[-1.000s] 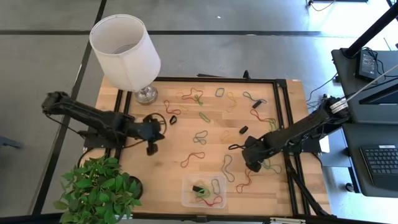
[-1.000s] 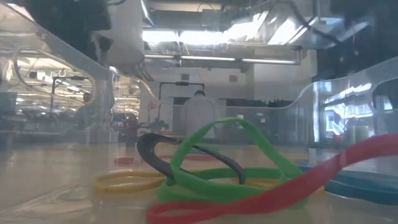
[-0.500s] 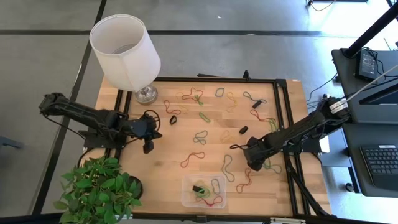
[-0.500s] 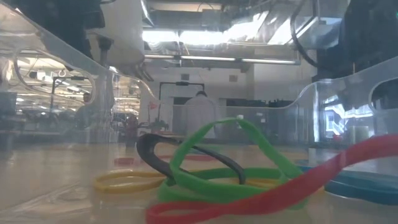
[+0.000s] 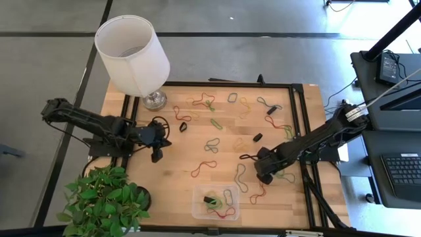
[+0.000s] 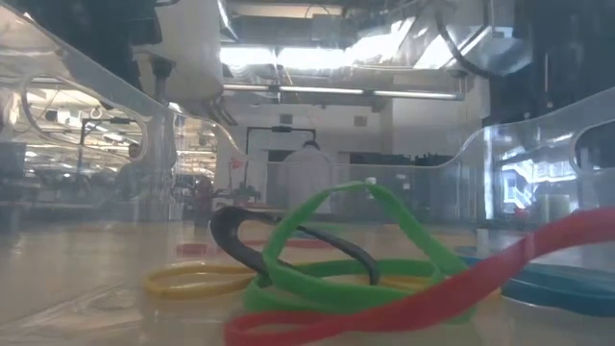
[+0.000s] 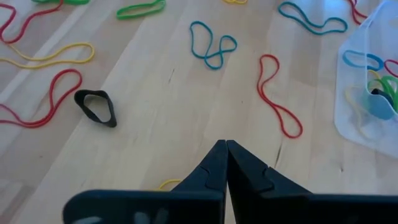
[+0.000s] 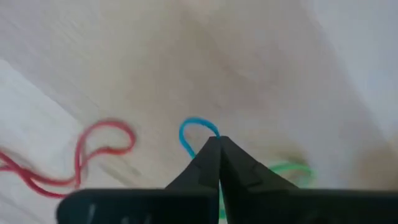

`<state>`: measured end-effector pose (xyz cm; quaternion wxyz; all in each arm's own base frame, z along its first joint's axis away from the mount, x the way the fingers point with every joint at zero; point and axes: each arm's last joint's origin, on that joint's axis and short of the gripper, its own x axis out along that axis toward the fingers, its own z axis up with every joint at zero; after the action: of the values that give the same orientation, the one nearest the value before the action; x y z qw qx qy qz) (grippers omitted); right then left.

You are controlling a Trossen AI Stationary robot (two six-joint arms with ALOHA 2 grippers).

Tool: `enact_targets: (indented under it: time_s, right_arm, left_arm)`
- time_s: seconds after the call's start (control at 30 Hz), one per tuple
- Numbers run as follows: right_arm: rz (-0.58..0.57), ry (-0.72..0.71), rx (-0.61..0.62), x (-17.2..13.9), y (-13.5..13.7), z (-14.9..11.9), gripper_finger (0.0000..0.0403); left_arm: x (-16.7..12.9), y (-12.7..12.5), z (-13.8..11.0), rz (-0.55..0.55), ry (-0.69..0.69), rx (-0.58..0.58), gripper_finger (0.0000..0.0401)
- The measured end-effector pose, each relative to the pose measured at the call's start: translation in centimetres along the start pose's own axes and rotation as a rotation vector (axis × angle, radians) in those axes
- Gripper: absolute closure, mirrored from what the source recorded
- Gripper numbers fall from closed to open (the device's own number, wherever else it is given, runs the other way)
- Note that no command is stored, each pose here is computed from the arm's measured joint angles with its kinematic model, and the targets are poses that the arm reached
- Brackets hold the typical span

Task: Pick and place rubber bands into bin
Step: Put the blue rubber band into the transparent bin

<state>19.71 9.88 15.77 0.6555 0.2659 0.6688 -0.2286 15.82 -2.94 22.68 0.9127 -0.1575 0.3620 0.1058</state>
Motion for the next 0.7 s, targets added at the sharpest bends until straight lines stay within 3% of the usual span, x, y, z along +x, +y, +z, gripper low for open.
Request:
enact_targets:
  time_s: [0.1,0.47,0.7]
  right_arm:
    - [0.033,-0.047,-0.003,-2.2,0.9,0.3,0.0401]
    - [-0.081,-0.208,-0.062,-12.7,2.5,-0.6,0.0402]
    - [-0.065,-0.339,-0.050,-16.0,2.7,-0.5,0.0402]
  left_arm:
    - [0.0,0.0,0.0,-0.014,0.007,0.000,0.0399]
    - [0.0,-0.1,0.1,-0.018,-0.001,-0.002,0.0399]
    - [0.0,-0.1,0.1,-0.020,-0.001,-0.003,0.0396]
